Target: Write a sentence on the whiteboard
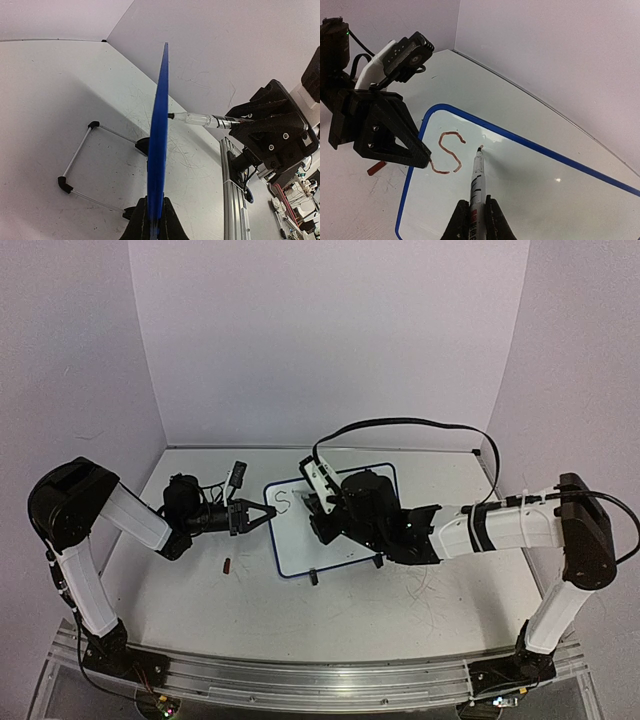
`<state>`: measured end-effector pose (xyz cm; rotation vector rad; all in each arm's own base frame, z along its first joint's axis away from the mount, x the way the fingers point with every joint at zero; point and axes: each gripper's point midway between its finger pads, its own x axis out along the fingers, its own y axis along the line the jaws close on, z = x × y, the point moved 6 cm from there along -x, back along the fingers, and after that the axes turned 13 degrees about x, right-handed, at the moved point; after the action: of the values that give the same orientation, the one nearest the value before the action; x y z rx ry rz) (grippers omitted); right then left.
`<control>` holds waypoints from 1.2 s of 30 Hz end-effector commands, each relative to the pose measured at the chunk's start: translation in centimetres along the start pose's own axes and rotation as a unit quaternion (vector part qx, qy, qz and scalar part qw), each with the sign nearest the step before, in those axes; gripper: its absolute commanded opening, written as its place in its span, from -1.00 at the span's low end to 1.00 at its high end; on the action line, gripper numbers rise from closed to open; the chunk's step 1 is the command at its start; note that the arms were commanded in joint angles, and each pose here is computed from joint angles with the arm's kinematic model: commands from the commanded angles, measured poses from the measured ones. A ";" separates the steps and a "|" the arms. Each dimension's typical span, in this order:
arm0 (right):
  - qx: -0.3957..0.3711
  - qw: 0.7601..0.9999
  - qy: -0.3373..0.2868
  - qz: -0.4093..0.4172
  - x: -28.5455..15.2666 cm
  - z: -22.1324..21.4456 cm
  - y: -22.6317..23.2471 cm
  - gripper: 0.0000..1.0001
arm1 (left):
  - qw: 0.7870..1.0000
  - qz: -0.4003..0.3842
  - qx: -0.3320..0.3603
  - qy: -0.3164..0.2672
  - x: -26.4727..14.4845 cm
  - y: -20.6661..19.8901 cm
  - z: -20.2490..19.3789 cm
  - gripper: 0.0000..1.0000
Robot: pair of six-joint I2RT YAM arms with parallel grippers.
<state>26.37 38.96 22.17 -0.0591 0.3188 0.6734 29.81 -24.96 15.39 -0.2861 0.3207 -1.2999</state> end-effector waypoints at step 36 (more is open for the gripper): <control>0.011 0.999 0.023 -0.028 -1.5 -2.4 -0.6 -1.00 | 1.000 -0.010 0.013 0.000 0.1 -0.9 0.8 -1.00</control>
<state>24.73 38.43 19.24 -0.0753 0.3904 0.6789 29.82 -24.94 15.34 -0.2857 0.3255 -1.2963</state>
